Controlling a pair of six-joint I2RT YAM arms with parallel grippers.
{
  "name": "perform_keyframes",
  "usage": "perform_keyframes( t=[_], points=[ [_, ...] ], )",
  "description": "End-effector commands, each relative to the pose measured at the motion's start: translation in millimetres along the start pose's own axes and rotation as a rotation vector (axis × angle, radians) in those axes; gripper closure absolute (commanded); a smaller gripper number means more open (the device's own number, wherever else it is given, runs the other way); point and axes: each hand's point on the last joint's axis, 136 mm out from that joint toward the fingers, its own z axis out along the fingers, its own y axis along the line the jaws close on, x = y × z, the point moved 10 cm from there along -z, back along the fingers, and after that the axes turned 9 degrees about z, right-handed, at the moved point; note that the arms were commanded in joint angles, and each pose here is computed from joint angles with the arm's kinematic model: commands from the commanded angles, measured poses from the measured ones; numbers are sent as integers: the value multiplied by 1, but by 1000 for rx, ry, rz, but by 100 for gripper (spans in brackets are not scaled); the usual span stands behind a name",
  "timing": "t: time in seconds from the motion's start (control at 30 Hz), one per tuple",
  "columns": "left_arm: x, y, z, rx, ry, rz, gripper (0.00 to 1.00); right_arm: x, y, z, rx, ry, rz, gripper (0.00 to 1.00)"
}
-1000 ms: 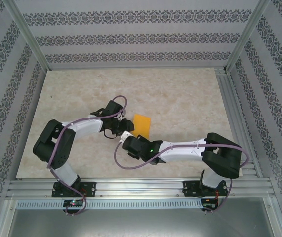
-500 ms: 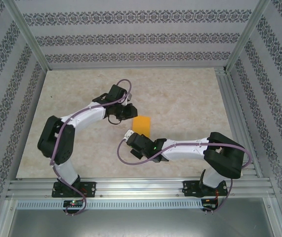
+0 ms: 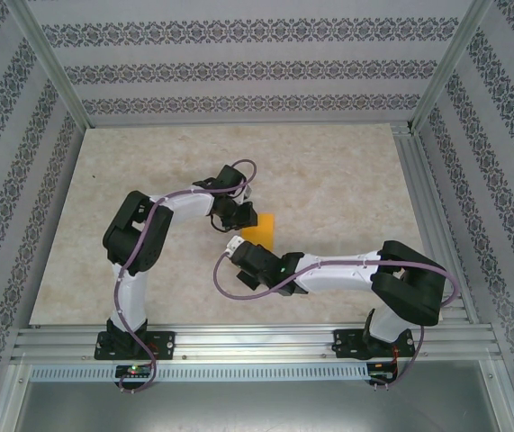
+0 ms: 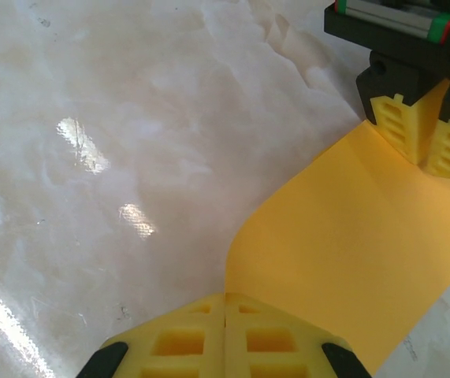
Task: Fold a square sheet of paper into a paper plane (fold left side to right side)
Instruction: Third fold the triangle at the center of the table.
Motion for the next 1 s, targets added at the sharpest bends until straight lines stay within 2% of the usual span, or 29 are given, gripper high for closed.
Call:
perform_keyframes(
  t=[0.0, 0.4, 0.67, 0.97],
  points=[
    [-5, -8, 6, 6, -12, 56, 84, -2, -5, -2, -32, -14, 64, 100],
    [3, 3, 28, -92, 37, 55, 87, -3, -28, 3, -97, 36, 242, 100],
    [5, 2, 29, -99, 47, 60, 87, 1, -67, 4, -188, 32, 471, 100],
    [7, 0, 30, -99, 52, 63, 88, 8, -96, 11, -232, 61, 630, 100]
  ],
)
